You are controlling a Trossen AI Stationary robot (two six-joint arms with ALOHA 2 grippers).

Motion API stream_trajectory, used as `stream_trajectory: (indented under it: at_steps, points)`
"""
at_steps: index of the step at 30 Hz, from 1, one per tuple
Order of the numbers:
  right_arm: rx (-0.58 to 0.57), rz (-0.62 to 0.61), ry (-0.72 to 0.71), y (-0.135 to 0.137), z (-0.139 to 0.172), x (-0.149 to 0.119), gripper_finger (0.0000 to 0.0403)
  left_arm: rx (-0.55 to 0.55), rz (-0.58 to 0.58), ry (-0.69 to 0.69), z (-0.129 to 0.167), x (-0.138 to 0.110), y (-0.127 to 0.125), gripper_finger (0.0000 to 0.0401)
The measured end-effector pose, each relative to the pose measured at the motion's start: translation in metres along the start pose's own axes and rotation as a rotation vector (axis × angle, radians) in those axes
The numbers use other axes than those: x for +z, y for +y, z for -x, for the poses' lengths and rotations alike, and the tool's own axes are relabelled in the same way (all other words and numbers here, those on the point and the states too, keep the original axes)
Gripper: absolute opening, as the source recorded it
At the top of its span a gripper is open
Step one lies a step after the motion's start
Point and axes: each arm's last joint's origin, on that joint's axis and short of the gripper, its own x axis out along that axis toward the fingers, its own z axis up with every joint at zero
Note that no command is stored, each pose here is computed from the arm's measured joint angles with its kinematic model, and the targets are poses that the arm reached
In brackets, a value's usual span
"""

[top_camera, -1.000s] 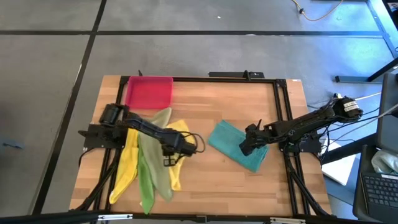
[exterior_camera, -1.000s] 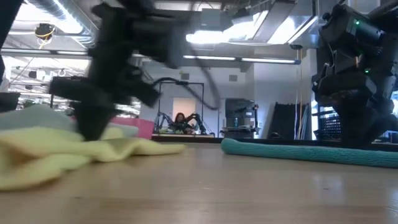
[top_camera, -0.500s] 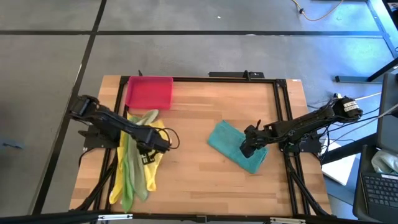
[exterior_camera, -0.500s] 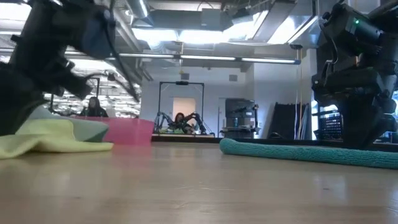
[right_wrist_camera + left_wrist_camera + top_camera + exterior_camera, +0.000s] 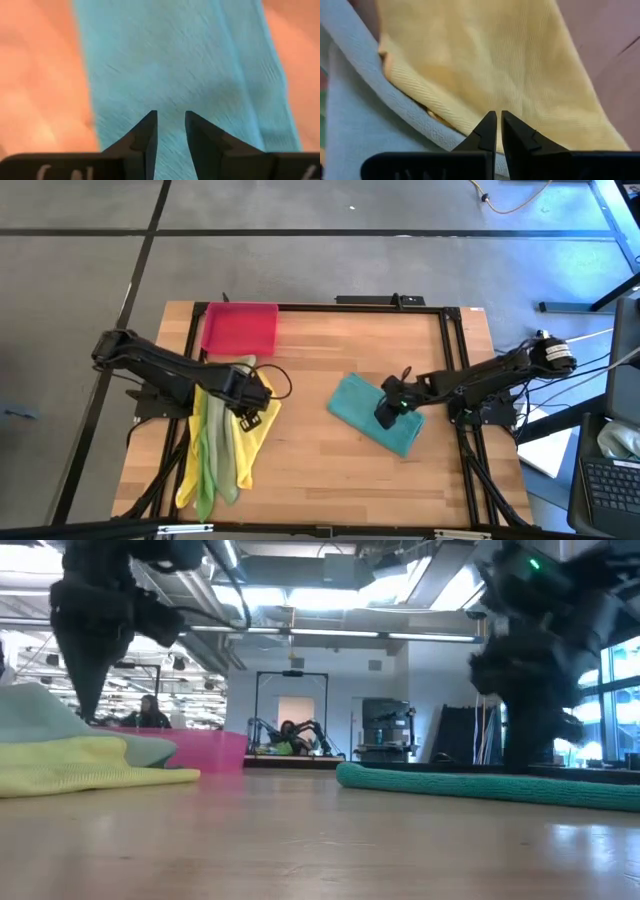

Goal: Fold microfiber towels
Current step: Fold the blue microfiber towel

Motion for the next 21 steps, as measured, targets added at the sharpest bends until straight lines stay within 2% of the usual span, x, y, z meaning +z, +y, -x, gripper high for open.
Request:
stream_trajectory:
  at_steps: [5,9,12,17,21]
  points:
    - [-0.048,0.063,-0.003,0.018,0.003,0.025,0.0102,-0.021,0.018,-0.046,0.009,0.002,0.004,0.0018]
    - [-0.094,0.076,0.015,0.024,-0.009,0.041,0.0102,-0.016,0.02,-0.08,0.012,0.001,0.006,0.0018]
    - [-0.098,0.075,0.015,0.034,-0.026,0.057,0.0102,-0.023,0.021,-0.094,0.013,0.002,0.006,0.0018]
    - [-0.125,0.122,0.176,0.041,-0.064,0.069,0.0102,-0.059,0.024,-0.112,0.017,0.002,0.005,0.0018]
    - [-0.076,0.142,0.2,0.058,-0.083,0.083,0.0102,-0.097,0.027,-0.145,0.026,-0.002,0.01,0.0018]
